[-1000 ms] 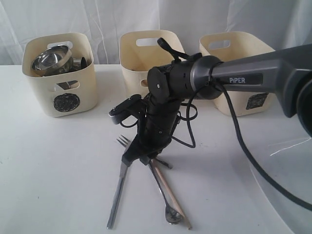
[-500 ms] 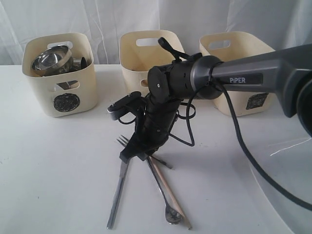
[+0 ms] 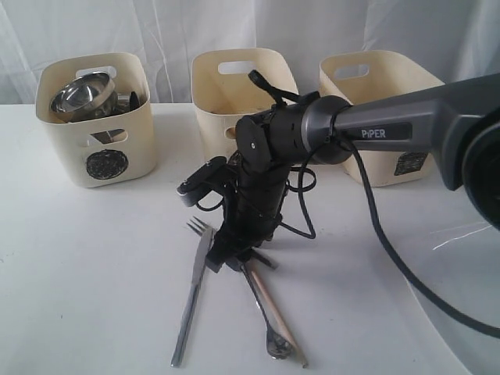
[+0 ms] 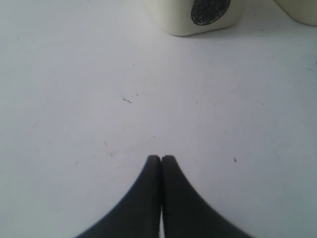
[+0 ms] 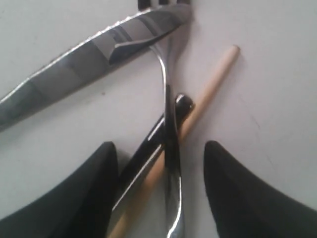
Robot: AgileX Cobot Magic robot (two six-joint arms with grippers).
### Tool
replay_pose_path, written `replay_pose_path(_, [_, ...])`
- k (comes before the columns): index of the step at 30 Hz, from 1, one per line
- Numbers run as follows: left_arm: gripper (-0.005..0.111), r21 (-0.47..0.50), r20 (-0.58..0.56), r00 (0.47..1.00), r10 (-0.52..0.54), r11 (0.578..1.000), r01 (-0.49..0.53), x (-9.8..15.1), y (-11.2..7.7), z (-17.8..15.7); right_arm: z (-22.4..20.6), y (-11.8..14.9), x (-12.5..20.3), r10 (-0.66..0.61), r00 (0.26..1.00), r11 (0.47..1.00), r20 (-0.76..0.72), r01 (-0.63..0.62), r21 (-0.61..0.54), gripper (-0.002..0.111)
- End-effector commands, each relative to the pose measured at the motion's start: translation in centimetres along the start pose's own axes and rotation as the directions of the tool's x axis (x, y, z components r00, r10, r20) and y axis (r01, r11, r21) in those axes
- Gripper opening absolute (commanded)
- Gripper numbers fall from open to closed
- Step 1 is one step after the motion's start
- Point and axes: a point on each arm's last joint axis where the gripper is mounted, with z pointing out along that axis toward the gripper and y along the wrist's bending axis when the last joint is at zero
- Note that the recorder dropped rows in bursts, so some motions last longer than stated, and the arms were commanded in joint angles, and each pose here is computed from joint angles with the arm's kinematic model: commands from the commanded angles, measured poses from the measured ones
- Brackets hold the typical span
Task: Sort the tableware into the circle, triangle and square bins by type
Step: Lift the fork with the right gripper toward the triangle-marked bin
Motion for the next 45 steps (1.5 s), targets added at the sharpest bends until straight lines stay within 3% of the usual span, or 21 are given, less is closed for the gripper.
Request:
replay_pose_path(1, [0.0,0.003,-0.006,1.0,-0.015,1.0,0.015,0.1,0.0,0.1,0.4,-0.3,0.3,-0.015,1.0,1.0,-0.025,0.015,0.002,0.041])
replay_pose_path(7, [0.0,0.003,-0.006,1.0,-0.015,1.0,0.015,0.1,0.0,0.1,0.4,-0.3,0.3,-0.015,1.0,1.0,-0.027,0.015,0.001,0.009])
replay_pose_path(11, [0.0,0.003,-0.006,1.0,-0.015,1.0,0.015,0.1,0.0,0.1,0.4,-0.3,0.3,-0.015,0.999,1.0,-0.031,0.015,-0.001,0.0])
replay_pose_path(19, [0.0,0.003,-0.006,1.0,-0.015,1.0,0.015,0.1,0.0,0.1,-0.1,-0.3,0.2,-0.016,1.0,1.0,-0.018,0.016,0.004,0.0])
replay_pose_path(30, [0.0,0.003,-0.006,1.0,-0.015,1.0,0.015,0.1,0.0,0.1,-3.2,-0.4,-0.9,-0.023,0.993,0.998,0.117,0.017,0.054,0.0])
replay_pose_path(45, [0.0,0.003,-0.006,1.0,-0.015,1.0,0.015,0.1,0.0,0.1,-4.7,-0.3,-0.8,-0.002,0.992,0.998,0.124,-0.006,0.057,0.0])
